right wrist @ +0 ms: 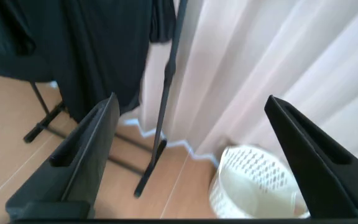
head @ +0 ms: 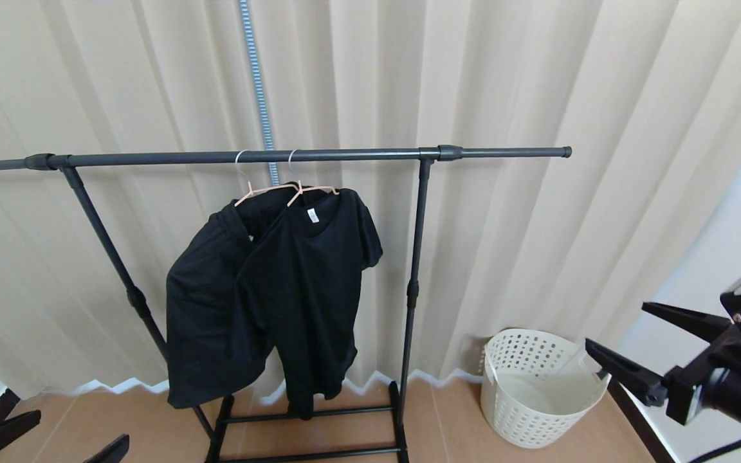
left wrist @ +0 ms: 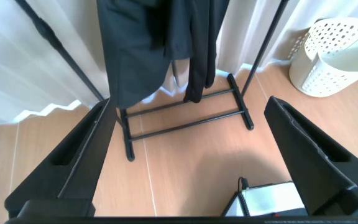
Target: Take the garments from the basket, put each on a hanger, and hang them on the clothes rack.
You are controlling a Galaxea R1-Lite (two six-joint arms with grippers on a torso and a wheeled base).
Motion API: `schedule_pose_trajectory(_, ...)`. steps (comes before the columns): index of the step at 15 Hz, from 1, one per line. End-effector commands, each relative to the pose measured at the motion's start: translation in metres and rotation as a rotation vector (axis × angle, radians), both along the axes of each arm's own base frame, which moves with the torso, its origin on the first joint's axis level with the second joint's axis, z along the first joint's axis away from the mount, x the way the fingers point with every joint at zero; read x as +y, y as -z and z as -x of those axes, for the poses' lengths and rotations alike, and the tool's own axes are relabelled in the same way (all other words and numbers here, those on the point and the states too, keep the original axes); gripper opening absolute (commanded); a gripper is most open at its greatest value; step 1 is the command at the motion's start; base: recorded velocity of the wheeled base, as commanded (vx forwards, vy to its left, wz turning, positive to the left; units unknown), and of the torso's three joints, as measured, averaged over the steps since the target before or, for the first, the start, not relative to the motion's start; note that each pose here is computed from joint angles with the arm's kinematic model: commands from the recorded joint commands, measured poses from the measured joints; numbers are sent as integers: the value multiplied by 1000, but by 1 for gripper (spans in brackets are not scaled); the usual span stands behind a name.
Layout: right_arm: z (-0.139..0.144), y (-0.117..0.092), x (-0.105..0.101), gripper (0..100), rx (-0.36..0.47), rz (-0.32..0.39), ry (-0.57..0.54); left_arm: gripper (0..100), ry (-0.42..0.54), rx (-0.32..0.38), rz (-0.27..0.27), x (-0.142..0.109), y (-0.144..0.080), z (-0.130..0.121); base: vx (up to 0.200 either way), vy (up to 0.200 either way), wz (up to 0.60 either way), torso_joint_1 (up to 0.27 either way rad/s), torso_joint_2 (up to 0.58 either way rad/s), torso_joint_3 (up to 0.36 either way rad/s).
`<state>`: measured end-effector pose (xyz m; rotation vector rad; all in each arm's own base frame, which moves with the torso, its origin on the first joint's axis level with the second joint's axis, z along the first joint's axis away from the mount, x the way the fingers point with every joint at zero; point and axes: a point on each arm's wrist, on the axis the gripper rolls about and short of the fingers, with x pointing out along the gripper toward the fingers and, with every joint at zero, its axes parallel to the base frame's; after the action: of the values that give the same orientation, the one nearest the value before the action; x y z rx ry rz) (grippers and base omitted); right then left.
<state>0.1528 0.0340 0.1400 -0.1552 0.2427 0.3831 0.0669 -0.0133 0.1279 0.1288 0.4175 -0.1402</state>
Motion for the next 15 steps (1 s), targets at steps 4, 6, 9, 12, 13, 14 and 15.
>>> schedule_pose_trajectory(4,65,24,-17,100,35,-16,25,100,-13,4,27,6,31,27,0,0,0,0,0,0)
schedule_pose_trajectory(6,96,31,-20,100,52,-15,-17,100,-13,-21,33,8,34,32,0,0,0,0,0,0)
schedule_pose_trajectory(9,137,48,-26,100,29,-22,-34,100,-10,-13,32,10,41,45,0,0,0,0,0,0)
schedule_pose_trajectory(12,149,50,-29,100,-52,-53,33,100,5,-26,44,11,44,50,0,0,0,0,0,0)
schedule_pose_trajectory(13,151,49,-30,100,-81,-51,81,100,-1,-21,53,12,46,53,0,0,0,0,0,0)
schedule_pose_trajectory(14,155,50,-32,100,-126,-54,112,100,0,-38,67,13,48,59,0,0,0,0,0,0)
schedule_pose_trajectory(15,158,50,-32,100,-154,-62,118,100,2,-70,74,14,48,61,0,0,0,0,0,0)
